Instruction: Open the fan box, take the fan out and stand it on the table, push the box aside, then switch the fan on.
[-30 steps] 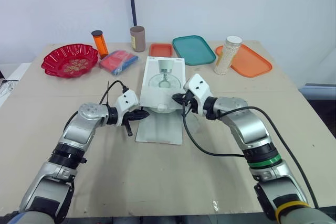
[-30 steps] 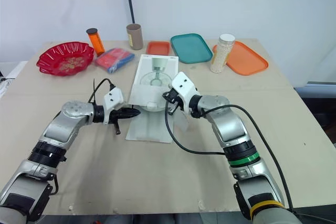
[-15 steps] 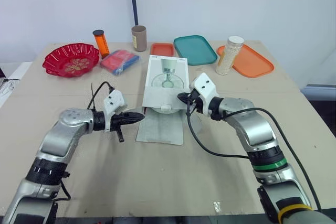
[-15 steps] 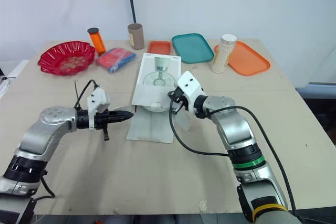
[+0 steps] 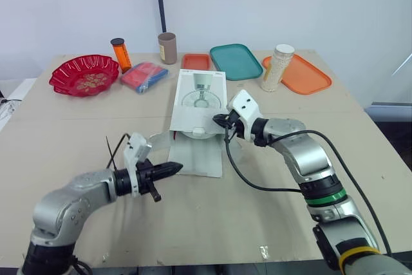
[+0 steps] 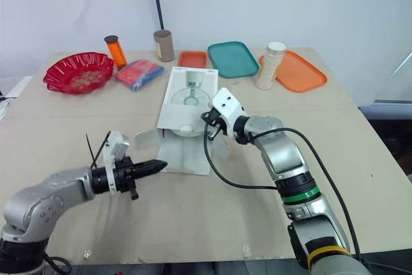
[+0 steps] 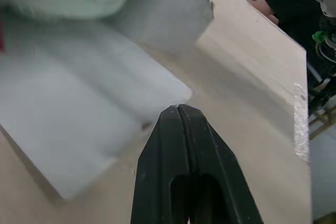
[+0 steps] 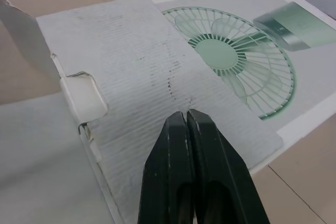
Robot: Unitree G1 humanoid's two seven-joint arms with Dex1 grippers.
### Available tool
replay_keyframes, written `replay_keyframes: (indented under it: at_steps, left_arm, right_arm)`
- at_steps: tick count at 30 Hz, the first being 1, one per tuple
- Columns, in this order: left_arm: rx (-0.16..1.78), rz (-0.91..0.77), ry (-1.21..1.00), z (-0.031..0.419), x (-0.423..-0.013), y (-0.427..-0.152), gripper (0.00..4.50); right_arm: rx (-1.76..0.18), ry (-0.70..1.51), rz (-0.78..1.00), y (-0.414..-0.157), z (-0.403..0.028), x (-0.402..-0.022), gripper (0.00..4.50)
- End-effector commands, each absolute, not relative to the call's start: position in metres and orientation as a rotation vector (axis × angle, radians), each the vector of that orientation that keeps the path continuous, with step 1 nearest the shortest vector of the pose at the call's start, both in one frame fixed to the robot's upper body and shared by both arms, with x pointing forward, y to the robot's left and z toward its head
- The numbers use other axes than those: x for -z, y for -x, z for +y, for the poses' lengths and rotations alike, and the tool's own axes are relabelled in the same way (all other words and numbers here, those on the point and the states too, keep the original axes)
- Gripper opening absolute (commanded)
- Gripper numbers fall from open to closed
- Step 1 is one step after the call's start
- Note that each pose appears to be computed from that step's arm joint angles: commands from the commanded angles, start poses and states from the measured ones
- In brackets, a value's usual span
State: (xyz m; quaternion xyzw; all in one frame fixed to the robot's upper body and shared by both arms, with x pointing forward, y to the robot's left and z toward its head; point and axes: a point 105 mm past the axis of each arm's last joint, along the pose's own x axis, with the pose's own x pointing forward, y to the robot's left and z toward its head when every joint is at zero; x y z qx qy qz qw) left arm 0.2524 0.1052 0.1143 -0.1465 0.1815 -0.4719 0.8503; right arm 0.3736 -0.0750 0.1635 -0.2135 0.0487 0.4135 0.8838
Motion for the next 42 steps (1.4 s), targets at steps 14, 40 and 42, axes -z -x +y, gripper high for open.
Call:
replay_keyframes:
  at_steps: [14, 40, 42]
  left_arm:
    - [0.863, 0.373, 0.696, 0.114, -0.120, -0.234, 0.00]
    - [0.905, 0.421, 0.749, 0.108, -0.105, -0.241, 0.00]
    - [0.920, 0.424, 0.753, 0.102, -0.104, -0.239, 0.00]
  right_arm:
    - [-0.926, 0.461, 0.165, -0.385, -0.053, -0.147, 0.06]
    - [-0.794, 0.519, 0.164, -0.430, -0.080, -0.139, 0.06]
    - [-0.796, 0.518, 0.161, -0.431, -0.079, -0.141, 0.06]
